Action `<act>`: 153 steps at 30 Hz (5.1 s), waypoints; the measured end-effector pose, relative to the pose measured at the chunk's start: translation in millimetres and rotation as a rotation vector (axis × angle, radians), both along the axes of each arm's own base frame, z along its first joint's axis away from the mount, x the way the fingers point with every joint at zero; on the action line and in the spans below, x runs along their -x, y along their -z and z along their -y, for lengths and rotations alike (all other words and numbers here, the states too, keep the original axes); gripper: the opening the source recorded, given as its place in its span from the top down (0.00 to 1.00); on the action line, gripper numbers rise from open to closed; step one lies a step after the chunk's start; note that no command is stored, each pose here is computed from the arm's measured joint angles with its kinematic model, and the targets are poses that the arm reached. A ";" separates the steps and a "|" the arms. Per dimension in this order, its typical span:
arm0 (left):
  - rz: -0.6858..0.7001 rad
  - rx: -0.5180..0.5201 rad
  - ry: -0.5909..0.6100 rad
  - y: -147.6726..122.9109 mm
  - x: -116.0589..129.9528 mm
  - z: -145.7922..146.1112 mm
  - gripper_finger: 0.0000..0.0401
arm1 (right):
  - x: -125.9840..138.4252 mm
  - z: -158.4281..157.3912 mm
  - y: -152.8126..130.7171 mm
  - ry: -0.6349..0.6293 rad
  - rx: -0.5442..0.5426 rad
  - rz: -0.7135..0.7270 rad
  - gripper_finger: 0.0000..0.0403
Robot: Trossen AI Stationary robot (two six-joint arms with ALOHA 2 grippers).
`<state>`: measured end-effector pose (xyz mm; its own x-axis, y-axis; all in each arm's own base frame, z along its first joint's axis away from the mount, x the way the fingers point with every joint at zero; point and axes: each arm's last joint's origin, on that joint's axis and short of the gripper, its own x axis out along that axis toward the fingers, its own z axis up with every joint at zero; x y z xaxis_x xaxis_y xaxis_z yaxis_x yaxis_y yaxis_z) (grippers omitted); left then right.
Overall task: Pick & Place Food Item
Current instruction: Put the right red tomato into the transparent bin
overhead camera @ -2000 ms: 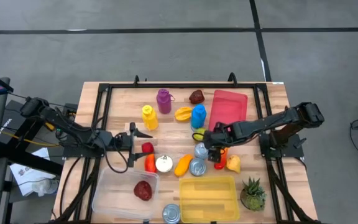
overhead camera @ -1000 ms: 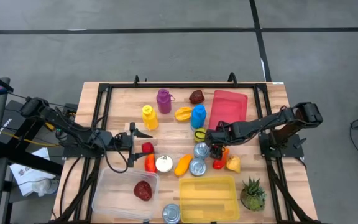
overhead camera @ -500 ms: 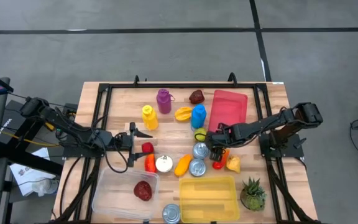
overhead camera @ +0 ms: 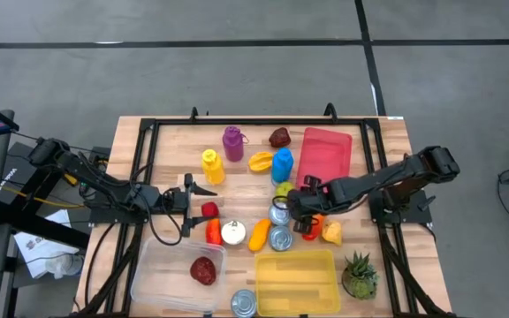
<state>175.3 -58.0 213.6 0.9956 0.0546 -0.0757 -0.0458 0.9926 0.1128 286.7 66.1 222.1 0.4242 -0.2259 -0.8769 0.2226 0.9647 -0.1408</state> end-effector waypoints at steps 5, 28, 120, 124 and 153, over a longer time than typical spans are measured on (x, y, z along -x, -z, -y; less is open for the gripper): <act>0.007 0.003 0.000 -0.7 -0.1 0.0 0.25 | -14.9 -16.5 -19.6 -0.106 0.053 0.183 0.56; 0.176 0.147 0.092 -16.4 -5.8 -6.8 0.18 | -19.0 -10.2 -4.7 -0.294 0.056 1.126 0.56; -0.041 0.111 0.147 -27.6 -35.8 -8.2 0.44 | -2.7 -4.0 -1.7 -0.244 -0.109 0.515 0.20; -0.103 0.147 0.162 -28.2 -21.0 2.9 0.44 | 0.5 -6.9 -3.0 -0.243 -0.100 0.418 0.22; -0.725 0.197 0.357 -25.7 -1.7 90.2 0.44 | -3.8 -2.7 -13.2 -0.217 -0.102 0.415 0.23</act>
